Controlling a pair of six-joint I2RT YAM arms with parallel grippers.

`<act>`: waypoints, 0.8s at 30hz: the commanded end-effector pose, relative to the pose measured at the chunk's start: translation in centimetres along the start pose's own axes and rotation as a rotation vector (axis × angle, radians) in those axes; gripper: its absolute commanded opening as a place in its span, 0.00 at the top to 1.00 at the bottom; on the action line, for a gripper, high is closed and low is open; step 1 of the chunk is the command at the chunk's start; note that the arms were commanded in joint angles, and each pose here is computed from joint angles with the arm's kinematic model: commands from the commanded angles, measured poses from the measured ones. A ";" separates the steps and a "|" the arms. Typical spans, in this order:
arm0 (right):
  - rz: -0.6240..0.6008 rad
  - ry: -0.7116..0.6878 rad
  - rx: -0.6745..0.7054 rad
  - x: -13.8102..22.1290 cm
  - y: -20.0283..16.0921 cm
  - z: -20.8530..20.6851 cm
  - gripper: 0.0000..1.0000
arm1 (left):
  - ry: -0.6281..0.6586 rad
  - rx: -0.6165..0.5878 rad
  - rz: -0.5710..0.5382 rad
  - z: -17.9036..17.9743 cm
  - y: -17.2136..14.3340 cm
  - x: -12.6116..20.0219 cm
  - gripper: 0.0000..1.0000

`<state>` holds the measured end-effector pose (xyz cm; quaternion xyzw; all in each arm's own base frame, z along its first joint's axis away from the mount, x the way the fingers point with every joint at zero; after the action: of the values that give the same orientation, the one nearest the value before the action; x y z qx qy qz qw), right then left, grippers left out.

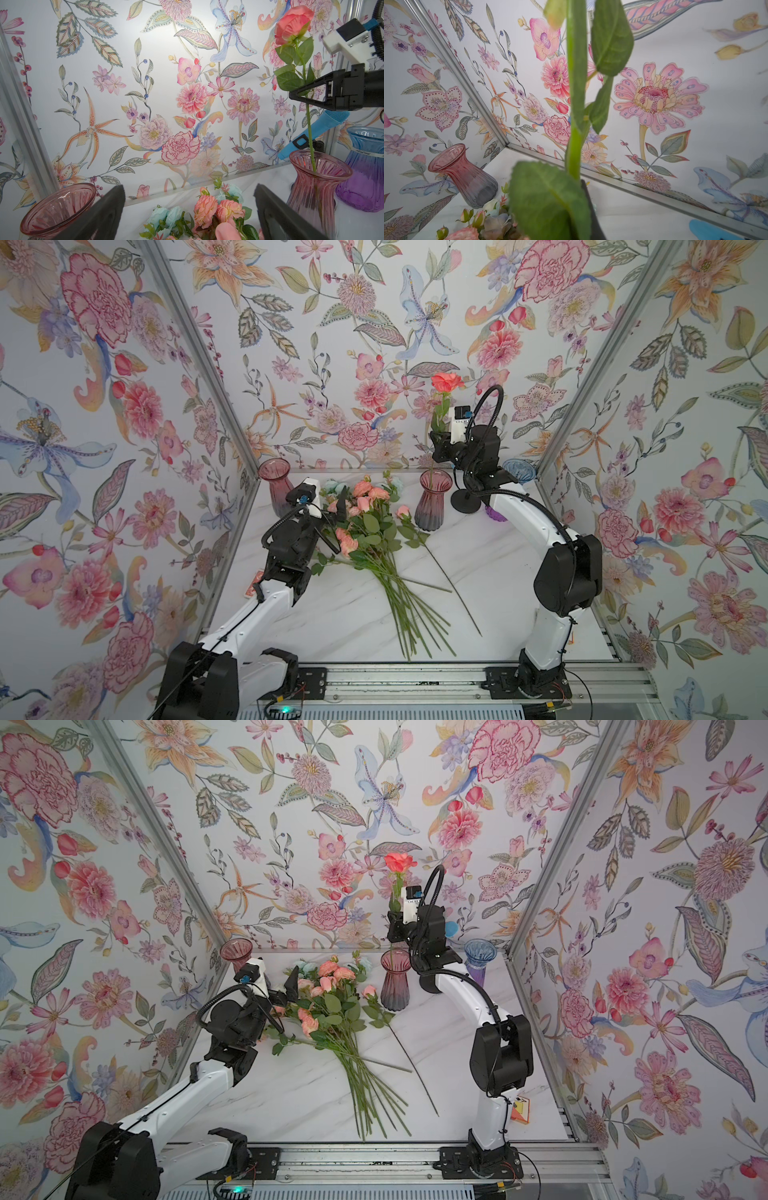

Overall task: Place the pink flowers into the vase
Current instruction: Place the flower in the vase.

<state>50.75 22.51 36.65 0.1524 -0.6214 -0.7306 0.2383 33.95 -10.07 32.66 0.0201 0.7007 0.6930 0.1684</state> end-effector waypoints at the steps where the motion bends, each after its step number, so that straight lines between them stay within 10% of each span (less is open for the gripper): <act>1: -0.079 0.005 0.004 1.4 2.5 0.4 0.87 | -0.036 -0.023 -0.055 -0.8 1.8 -0.4 0.00; 13: -0.028 -0.022 -0.009 2.3 0.4 -0.2 0.67 | -0.063 -0.010 -0.029 -1.3 1.1 0.1 0.00; 24: -0.028 -0.025 0.014 5.9 1.5 0.6 0.15 | -0.074 0.057 0.058 -2.1 -1.0 0.1 0.00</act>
<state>47.02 20.45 37.41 0.1452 -0.6255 -0.7320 0.2279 33.61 -11.57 32.06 0.0530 0.7038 0.6857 0.1779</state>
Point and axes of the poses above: each gripper's point midway between its finger pads, its own x axis back along the fingers, its own z axis along the line the jaws close on, y = z × x, the point moved 4 cm from there along x, back along the fingers, and after that the axes turned 3 degrees about x, right-handed, at the moved point
